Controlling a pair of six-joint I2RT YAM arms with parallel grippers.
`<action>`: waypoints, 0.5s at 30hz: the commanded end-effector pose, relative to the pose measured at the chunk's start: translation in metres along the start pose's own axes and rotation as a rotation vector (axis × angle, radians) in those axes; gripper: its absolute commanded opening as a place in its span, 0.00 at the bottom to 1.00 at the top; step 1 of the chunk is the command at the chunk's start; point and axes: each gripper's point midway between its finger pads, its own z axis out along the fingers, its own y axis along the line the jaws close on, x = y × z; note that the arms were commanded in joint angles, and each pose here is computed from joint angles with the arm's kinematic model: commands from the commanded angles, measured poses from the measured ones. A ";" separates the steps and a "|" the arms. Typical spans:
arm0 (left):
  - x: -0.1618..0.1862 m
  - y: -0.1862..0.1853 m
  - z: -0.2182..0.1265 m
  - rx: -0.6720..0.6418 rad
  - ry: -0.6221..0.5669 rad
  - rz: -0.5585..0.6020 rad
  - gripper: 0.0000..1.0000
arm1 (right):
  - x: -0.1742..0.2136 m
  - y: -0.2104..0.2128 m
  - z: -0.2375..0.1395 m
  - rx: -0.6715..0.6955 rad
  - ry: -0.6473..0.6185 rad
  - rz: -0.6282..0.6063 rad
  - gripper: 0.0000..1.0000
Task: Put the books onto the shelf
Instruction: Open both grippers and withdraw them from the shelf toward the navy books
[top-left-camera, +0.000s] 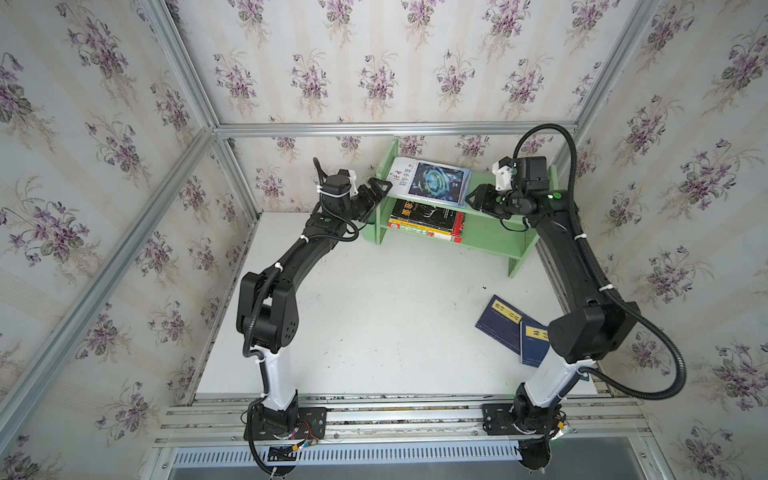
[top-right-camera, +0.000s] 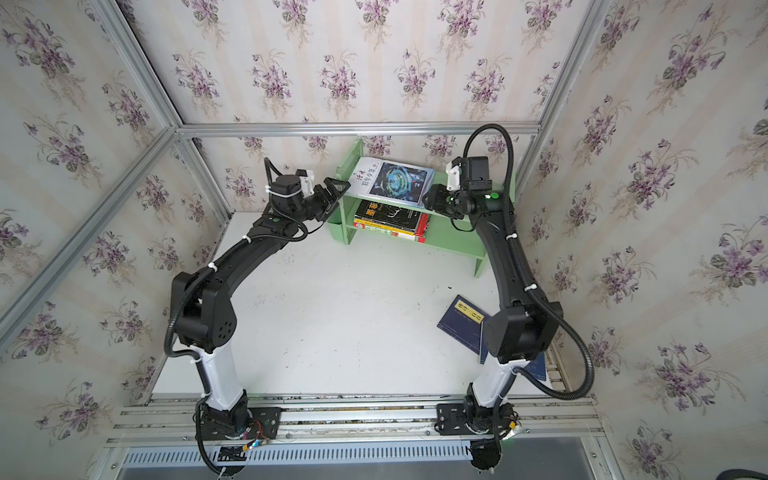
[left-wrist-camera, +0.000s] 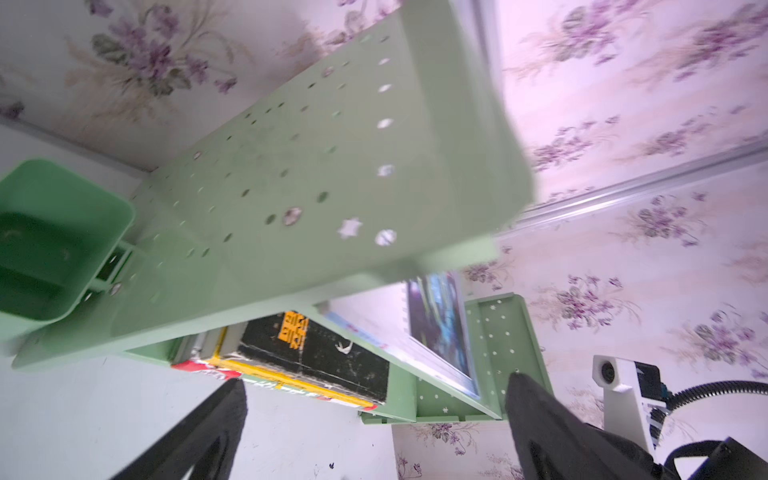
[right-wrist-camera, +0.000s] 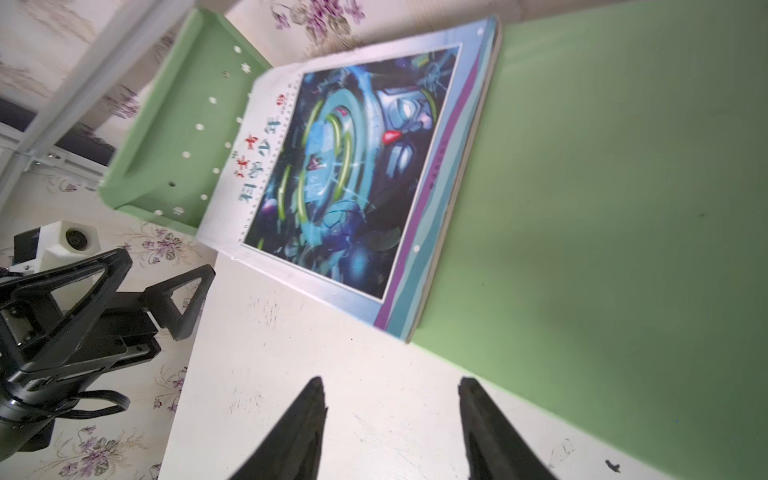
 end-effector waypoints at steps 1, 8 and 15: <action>-0.005 -0.034 -0.015 0.128 -0.037 0.103 0.99 | -0.009 0.011 -0.018 -0.036 -0.075 -0.082 0.60; 0.036 -0.024 -0.046 0.113 0.030 0.124 0.99 | 0.016 -0.011 -0.051 0.057 -0.167 -0.092 0.71; 0.130 -0.008 -0.056 -0.009 0.251 0.316 0.99 | 0.073 -0.104 -0.075 0.279 -0.191 0.188 0.83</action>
